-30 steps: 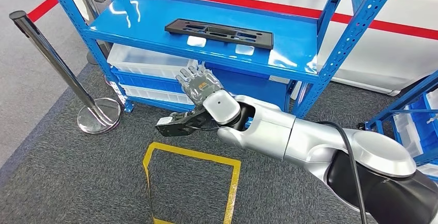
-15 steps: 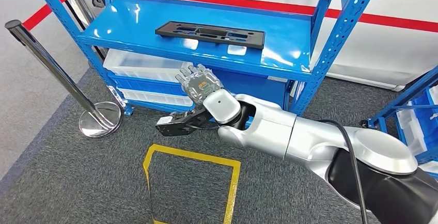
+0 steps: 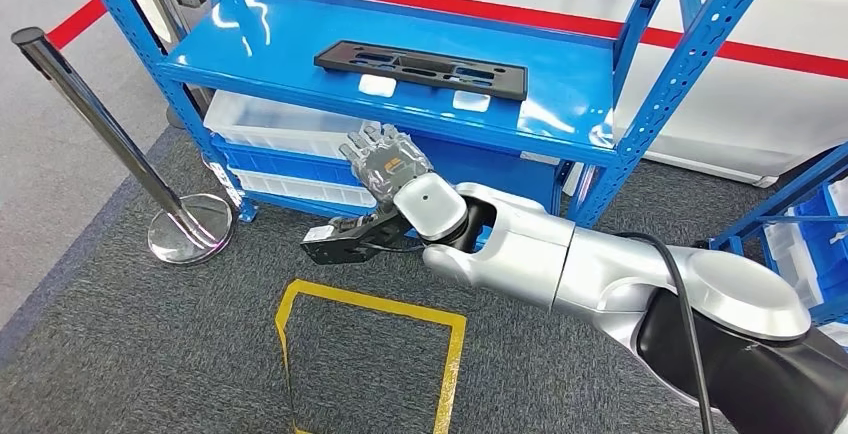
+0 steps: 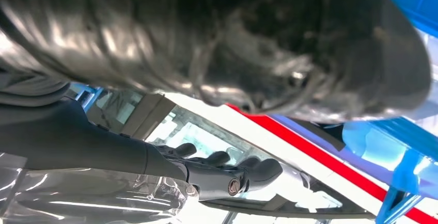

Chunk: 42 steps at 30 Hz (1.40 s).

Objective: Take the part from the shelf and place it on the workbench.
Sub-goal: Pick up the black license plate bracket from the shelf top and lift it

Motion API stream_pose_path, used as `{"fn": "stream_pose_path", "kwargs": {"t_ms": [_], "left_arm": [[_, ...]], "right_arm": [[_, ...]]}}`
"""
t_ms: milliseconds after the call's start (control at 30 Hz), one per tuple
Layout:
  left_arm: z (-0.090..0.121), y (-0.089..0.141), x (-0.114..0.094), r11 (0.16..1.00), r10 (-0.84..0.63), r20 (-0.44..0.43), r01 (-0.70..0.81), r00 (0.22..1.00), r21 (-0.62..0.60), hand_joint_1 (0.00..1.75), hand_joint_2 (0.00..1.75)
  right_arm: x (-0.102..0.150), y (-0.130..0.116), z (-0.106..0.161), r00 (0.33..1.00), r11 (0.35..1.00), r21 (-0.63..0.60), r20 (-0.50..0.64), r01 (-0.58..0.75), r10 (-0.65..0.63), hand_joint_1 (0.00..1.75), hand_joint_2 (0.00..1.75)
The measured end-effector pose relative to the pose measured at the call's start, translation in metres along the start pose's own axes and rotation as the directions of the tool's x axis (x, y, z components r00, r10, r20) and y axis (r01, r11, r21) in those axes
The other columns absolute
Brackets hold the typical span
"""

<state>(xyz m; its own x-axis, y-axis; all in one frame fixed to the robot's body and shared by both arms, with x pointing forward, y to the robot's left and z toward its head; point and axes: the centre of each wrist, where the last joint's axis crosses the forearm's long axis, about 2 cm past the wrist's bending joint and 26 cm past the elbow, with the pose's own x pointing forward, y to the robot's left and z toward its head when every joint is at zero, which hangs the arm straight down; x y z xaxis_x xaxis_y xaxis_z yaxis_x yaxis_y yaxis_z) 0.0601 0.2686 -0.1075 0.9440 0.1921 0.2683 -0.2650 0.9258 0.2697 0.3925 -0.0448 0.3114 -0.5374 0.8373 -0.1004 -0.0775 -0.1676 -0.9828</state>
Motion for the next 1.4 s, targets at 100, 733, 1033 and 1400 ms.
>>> {"fn": "stream_pose_path", "kwargs": {"t_ms": [100,733,1033,1400], "left_arm": [[-0.0002,0.0004,0.0,1.0,0.0,0.0,0.0,1.0,0.0,0.0,0.0],[0.0003,-0.0003,-0.0009,1.0,-0.007,-0.001,0.007,1.0,0.0,0.0,0.0],[0.0006,-0.001,-0.0003,1.0,-0.01,0.004,0.01,1.0,0.014,0.0,0.0],[0.0009,-0.002,-0.0003,1.0,-0.014,0.007,0.014,1.0,0.011,0.0,0.0]], "right_arm": [[-0.0005,0.0023,0.0002,1.0,1.0,0.006,-0.001,0.002,-0.002,0.0,0.0],[-0.0011,0.0021,0.0007,1.0,1.0,0.012,-0.002,-0.004,0.004,0.0,0.0],[-0.0023,0.0006,0.0009,1.0,1.0,0.008,-0.004,-0.006,0.006,0.0,0.0],[-0.0046,0.0011,0.0011,1.0,1.0,0.009,-0.008,-0.007,0.007,0.0,0.0]]}}
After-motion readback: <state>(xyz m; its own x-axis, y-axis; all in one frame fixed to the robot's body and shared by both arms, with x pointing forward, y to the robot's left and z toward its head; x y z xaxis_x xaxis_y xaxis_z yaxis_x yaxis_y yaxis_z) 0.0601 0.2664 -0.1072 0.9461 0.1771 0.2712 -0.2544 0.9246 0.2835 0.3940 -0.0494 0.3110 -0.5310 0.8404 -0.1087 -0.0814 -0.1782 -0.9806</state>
